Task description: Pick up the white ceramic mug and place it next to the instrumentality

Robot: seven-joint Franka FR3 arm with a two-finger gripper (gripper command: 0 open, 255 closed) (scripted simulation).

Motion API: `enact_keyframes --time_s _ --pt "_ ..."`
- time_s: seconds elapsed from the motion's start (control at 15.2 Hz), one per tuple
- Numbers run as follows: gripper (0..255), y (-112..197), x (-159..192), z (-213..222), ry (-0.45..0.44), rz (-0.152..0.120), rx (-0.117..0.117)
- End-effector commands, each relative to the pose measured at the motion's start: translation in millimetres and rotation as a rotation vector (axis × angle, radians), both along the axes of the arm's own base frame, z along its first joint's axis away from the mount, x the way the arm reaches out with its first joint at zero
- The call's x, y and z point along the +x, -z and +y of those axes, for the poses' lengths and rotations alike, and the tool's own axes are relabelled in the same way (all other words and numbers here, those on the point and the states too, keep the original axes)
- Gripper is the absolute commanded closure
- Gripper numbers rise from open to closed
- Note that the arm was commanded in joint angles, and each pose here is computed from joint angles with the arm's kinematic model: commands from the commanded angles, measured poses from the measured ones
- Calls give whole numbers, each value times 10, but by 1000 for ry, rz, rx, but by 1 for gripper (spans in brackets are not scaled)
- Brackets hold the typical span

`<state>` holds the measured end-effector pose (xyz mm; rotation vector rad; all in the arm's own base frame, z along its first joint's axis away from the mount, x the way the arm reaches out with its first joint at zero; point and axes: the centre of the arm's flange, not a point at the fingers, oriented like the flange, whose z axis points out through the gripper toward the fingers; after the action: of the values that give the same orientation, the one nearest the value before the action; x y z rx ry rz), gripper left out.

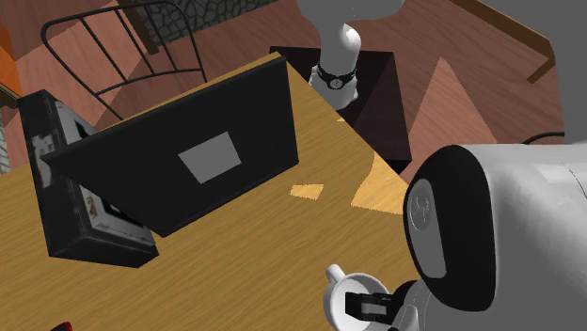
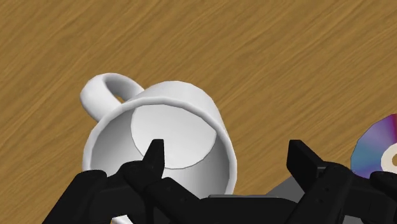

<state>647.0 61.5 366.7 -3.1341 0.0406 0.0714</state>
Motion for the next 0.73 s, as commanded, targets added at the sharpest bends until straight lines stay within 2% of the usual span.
enact_keyframes --time_s 0.0,0.13,0.66 --pt "0 -211 17 12 0 0 0" --pt "0 -446 27 10 0 0 0" --pt "0 -446 27 10 0 0 0"
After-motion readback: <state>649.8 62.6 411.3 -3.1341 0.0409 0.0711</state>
